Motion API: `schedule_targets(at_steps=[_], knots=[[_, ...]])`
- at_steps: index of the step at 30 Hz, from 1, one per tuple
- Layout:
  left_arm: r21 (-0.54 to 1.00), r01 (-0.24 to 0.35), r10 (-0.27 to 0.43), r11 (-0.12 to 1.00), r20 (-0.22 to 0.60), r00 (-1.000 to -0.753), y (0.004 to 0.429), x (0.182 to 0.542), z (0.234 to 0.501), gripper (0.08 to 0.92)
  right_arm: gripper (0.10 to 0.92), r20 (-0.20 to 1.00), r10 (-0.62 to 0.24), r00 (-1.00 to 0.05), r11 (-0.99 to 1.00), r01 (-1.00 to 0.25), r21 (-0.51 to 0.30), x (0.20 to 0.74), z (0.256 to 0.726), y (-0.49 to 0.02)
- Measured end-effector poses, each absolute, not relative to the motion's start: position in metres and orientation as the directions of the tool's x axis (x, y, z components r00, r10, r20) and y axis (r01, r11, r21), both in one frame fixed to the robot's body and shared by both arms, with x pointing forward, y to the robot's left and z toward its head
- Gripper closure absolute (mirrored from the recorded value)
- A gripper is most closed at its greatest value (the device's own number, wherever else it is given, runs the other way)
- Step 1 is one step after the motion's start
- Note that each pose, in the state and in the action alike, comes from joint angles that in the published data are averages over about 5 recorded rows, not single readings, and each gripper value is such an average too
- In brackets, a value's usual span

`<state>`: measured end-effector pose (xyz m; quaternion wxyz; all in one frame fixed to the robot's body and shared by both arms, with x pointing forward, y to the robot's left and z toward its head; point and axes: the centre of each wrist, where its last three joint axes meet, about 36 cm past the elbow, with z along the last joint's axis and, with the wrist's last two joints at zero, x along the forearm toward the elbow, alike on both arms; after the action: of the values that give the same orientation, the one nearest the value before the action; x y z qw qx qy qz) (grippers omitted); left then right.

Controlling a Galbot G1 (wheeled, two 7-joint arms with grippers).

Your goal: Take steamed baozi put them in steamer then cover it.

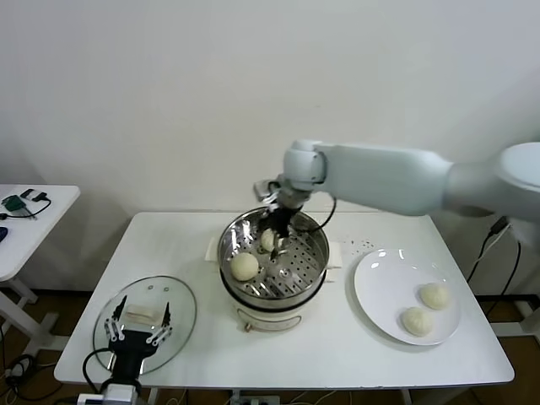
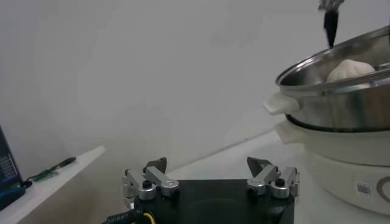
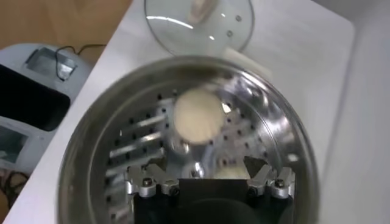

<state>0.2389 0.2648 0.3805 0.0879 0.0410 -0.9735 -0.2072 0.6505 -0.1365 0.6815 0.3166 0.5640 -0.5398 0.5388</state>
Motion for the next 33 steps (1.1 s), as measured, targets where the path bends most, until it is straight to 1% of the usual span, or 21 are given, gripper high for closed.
schedule_targets(at_steps=[4, 9, 13, 17, 26, 33], knots=[[0.414, -0.037, -0.111, 0.910, 0.155, -0.982, 0.264, 0.239, 0.380, 0.177, 0.200, 0.953, -0.239, -0.184, -0.149, -0.963, -0.223, 0.640, 0.689, -0.183], [0.415, -0.029, -0.104, 0.909, 0.160, -0.982, 0.262, 0.238, 0.380, 0.177, 0.200, 0.964, -0.203, -0.173, -0.083, -0.978, -0.193, 0.627, 0.679, -0.243], [0.418, -0.024, -0.101, 0.908, 0.162, -0.982, 0.261, 0.237, 0.380, 0.177, 0.200, 0.973, -0.173, -0.155, -0.051, -0.985, -0.166, 0.618, 0.659, -0.286], [0.420, -0.023, -0.101, 0.907, 0.163, -0.981, 0.260, 0.235, 0.381, 0.177, 0.200, 0.983, -0.136, -0.123, -0.032, -0.991, -0.128, 0.609, 0.627, -0.321], [0.424, -0.027, -0.109, 0.905, 0.169, -0.980, 0.263, 0.231, 0.381, 0.177, 0.200, 0.998, -0.047, -0.042, -0.020, -0.999, -0.043, 0.591, 0.553, -0.363], [0.416, -0.030, -0.112, 0.909, 0.174, -0.978, 0.262, 0.231, 0.379, 0.177, 0.200, 1.000, -0.009, 0.004, -0.012, -1.000, 0.003, 0.581, 0.509, -0.379]])
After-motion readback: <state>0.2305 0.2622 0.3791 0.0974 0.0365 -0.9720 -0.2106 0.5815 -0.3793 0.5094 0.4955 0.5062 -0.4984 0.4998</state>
